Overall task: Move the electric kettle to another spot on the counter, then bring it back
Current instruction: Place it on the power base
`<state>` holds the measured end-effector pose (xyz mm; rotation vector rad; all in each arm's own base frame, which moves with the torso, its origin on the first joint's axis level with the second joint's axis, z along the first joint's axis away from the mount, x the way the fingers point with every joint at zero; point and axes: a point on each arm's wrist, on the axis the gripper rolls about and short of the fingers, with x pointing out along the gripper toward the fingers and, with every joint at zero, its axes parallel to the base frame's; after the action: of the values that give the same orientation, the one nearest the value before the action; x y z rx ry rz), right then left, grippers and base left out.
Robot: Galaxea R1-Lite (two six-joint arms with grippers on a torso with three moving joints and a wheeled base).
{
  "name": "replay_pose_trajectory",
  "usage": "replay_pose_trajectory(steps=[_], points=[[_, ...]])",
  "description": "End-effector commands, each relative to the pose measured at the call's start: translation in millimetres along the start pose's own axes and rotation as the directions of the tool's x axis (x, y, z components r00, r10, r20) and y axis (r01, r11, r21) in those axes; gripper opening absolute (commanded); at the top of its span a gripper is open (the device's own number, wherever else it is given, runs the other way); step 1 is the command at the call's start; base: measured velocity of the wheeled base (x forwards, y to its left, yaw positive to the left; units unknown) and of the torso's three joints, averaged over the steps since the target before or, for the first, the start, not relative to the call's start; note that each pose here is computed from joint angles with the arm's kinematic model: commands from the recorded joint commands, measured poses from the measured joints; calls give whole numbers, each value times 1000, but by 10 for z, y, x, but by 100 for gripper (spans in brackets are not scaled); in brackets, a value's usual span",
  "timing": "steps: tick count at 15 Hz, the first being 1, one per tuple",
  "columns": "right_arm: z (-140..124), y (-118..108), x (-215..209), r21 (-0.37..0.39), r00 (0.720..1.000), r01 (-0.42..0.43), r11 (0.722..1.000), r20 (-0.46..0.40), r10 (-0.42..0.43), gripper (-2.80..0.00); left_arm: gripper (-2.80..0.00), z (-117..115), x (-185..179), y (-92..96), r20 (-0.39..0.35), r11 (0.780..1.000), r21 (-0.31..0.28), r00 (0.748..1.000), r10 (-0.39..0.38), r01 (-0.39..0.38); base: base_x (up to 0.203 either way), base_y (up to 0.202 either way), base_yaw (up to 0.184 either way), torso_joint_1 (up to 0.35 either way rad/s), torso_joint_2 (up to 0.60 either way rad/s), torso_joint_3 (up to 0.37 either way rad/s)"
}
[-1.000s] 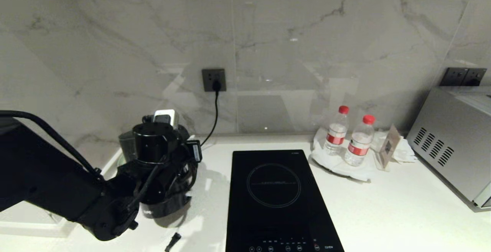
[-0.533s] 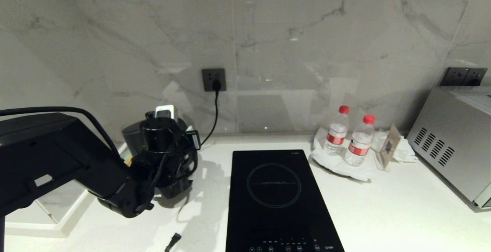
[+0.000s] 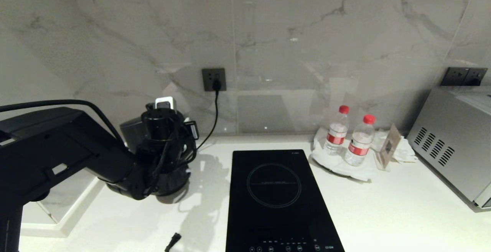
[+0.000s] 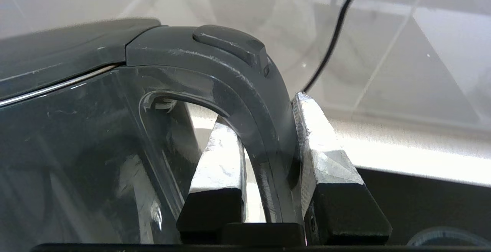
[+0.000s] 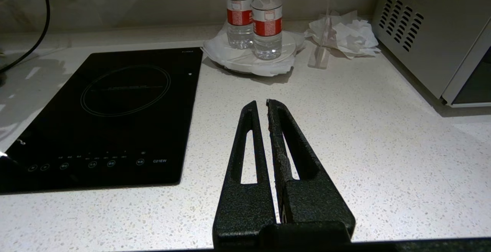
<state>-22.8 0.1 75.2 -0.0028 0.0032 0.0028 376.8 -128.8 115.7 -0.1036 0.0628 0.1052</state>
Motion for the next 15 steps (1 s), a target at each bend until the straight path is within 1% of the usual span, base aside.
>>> replay_pose_trajectory(steps=[1, 3, 9, 12, 15], points=[[0, 0, 1, 0, 1000, 0, 1000, -1, 0, -280, -280, 100, 95, -8, 28, 1000, -15, 1000, 11, -11, 0, 0, 0, 0, 0, 0], [0, 0, 0, 0, 1000, 0, 1000, 0, 0, -280, -280, 95, 199, -2, 31, 1000, -11, 999, 22, -21, 0, 0, 0, 0, 0, 0], [0, 0, 1, 0, 1000, 0, 1000, -1, 0, -280, -280, -194, 611, -11, 29, 998, 36, 998, 49, -50, 0, 0, 0, 0, 0, 0], [0, 0, 1, 0, 1000, 0, 1000, -1, 0, -280, -280, -309, 673, -22, 15, 998, 48, 999, 51, -52, 0, 0, 0, 0, 0, 0], [0, 0, 1, 0, 1000, 0, 1000, -1, 0, -280, -280, -338, 679, 6, 11, 997, 52, 998, 60, -60, 0, 0, 0, 0, 0, 0]])
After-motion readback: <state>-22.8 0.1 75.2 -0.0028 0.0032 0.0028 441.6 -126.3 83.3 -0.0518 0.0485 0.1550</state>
